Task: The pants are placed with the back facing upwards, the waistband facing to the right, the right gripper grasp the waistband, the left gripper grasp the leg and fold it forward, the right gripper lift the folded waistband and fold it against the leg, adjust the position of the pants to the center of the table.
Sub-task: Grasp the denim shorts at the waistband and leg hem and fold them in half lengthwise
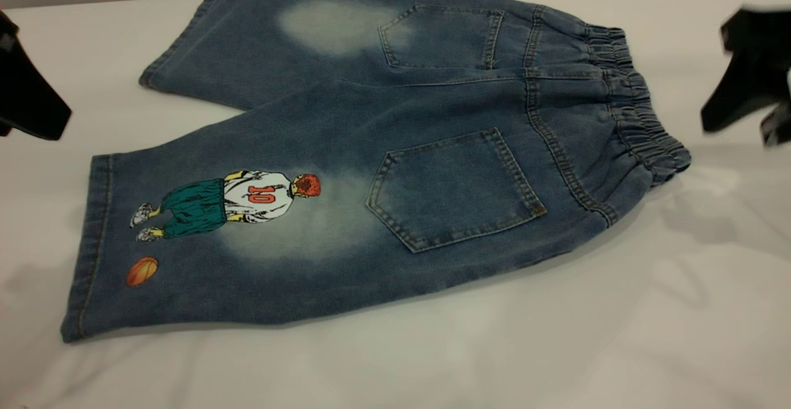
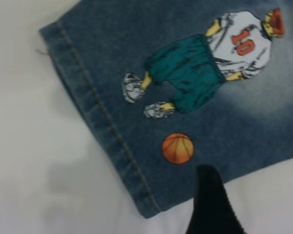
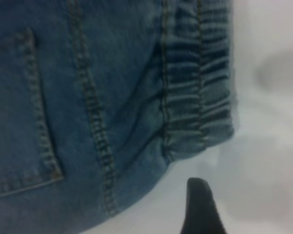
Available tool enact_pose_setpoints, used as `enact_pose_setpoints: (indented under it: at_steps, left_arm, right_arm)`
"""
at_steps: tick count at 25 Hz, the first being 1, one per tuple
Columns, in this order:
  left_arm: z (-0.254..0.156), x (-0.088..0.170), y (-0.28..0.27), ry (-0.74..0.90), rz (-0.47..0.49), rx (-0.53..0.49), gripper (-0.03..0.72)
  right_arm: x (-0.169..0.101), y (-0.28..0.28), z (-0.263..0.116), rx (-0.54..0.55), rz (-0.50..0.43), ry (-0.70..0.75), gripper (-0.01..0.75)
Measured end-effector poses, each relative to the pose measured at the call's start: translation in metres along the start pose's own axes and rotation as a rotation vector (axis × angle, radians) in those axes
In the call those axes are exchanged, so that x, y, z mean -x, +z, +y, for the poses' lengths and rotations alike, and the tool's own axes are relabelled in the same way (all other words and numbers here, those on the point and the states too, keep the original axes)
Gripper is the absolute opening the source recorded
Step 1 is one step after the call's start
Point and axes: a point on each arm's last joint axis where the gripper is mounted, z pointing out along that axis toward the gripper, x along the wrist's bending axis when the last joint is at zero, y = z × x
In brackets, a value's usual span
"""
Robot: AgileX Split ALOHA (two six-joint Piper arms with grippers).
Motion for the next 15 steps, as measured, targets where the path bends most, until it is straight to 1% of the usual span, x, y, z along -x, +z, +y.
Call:
enact_pose_setpoints:
  at_steps: [3, 6, 9, 11, 15]
  left_arm:
    - [0.000, 0.007, 0.001, 0.043, -0.007, -0.006, 0.388]
    - [0.000, 0.009, 0.002, 0.053, -0.012, -0.008, 0.388]
    - [0.000, 0.009, 0.002, 0.059, -0.012, -0.011, 0.388]
    - [0.000, 0.009, 0.002, 0.059, -0.012, -0.011, 0.388]
    - [0.000, 0.009, 0.002, 0.058, -0.012, -0.008, 0.388]
  right_arm:
    - [0.004, 0.022, -0.007, -0.060, 0.029, 0.014, 0.382]
    - [0.003, 0.032, -0.010, -0.076, 0.078, 0.001, 0.382]
    - [0.002, 0.031, -0.006, -0.039, 0.131, 0.002, 0.382]
    - [0.007, 0.029, -0.002, -0.007, 0.152, 0.017, 0.382]
    - [0.022, 0.022, 0.007, 0.063, 0.222, 0.086, 0.382]
